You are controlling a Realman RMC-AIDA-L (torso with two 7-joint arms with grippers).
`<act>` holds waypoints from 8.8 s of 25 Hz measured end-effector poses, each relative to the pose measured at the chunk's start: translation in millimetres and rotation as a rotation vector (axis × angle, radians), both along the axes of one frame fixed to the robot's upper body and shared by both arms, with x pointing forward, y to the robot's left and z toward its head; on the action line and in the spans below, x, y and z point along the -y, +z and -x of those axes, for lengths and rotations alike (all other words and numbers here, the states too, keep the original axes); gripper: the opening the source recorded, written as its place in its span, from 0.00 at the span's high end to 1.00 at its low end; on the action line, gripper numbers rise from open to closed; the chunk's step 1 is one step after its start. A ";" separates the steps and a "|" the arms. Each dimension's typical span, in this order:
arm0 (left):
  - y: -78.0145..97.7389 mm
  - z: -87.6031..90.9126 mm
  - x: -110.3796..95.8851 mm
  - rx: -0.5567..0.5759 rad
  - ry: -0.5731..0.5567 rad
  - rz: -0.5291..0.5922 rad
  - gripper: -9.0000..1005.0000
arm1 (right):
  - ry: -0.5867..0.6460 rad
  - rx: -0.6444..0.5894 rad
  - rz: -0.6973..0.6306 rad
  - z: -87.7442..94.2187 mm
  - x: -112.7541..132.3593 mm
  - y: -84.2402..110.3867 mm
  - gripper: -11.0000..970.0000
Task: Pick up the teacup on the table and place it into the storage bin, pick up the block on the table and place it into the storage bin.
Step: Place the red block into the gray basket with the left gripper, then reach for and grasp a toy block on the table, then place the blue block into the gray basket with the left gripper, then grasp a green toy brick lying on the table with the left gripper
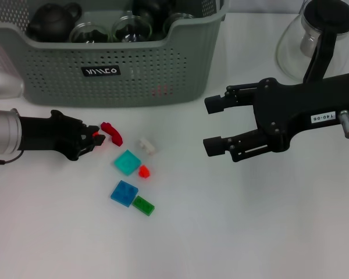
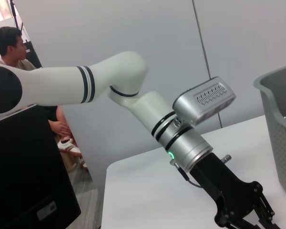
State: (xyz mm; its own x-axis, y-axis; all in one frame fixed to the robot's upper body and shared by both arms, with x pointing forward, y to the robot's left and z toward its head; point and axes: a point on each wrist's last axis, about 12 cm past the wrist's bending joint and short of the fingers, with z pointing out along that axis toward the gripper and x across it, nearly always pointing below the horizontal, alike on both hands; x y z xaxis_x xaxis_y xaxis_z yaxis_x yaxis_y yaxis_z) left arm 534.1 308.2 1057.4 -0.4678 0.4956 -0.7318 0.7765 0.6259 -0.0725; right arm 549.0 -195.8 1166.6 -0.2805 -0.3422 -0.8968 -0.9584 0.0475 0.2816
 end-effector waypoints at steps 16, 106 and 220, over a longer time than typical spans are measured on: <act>86.7 22.5 -43.8 0.131 -0.050 0.535 0.81 | -0.035 -0.077 0.026 1.8 20.0 -17.6 0.08; 81.3 -9.4 162.2 -0.051 -1.093 -0.714 0.06 | -0.216 -0.146 0.025 -22.2 -3.2 -64.2 0.09; 218.4 -82.3 23.4 0.114 -0.044 0.069 0.30 | -0.204 -0.143 0.041 -10.7 21.7 -70.4 0.09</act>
State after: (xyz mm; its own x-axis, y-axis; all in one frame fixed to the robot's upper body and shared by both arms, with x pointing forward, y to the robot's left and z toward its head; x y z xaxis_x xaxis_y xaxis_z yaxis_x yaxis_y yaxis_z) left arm 616.4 284.8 1275.8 -0.3585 0.4603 -0.8122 0.8089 0.5874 -0.0242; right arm 559.8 -217.5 1096.1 -0.4705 -0.3008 -0.8295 -0.8783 0.2503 0.4074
